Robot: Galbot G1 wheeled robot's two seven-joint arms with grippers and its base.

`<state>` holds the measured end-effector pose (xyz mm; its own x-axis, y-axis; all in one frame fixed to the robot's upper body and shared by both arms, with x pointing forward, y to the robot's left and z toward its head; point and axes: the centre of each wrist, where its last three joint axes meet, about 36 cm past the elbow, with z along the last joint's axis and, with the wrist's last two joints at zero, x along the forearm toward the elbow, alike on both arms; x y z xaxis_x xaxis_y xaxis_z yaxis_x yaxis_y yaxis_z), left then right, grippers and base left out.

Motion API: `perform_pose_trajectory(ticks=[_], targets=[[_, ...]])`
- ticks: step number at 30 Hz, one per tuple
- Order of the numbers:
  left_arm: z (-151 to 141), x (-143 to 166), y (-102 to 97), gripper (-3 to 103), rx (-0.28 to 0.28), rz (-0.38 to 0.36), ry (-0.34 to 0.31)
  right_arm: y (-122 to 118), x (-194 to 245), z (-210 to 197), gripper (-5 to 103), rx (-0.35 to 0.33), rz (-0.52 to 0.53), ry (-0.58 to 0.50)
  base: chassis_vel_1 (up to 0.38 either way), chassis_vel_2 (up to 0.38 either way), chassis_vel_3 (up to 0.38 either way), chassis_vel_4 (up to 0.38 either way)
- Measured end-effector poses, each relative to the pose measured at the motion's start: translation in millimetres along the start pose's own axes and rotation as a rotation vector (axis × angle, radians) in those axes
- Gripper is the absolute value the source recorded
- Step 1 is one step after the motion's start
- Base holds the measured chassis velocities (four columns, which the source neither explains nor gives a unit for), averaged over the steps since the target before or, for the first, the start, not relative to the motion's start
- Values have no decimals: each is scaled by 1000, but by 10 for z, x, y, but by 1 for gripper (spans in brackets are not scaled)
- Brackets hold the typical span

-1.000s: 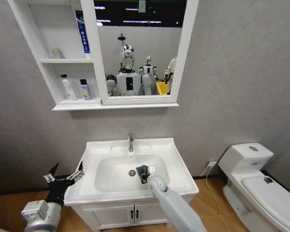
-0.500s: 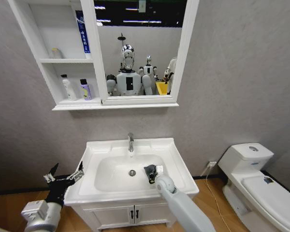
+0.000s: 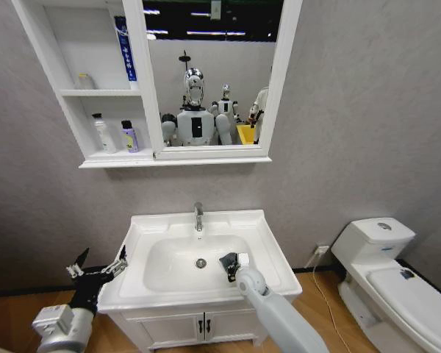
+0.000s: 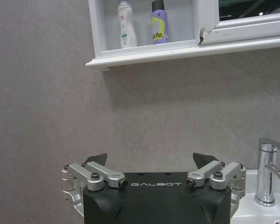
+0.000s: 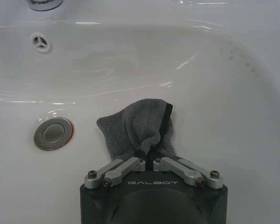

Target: Move facial cleanser and shampoo from washbasin to cabinet, then wipe washbasin with towel.

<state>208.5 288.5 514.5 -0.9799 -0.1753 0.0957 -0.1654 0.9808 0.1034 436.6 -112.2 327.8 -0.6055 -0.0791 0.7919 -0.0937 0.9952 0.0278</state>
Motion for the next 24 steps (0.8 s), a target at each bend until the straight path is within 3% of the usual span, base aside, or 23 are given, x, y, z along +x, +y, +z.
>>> perform_pose_trajectory(ticks=[9, 19, 24], targets=[[0, 0, 0, 100, 0, 0, 0, 279, -252, 14, 2, 33, -106, -51, 0, 0, 0, 0], [0, 0, 0, 100, 0, 0, 0, 610, -518, -204, 2, 70, -299, -107, 0, 0, 0, 0], [0, 0, 0, 100, 0, 0, 0, 753, -573, -270, 2, 55, -352, -122, 0, 0, 0, 0]])
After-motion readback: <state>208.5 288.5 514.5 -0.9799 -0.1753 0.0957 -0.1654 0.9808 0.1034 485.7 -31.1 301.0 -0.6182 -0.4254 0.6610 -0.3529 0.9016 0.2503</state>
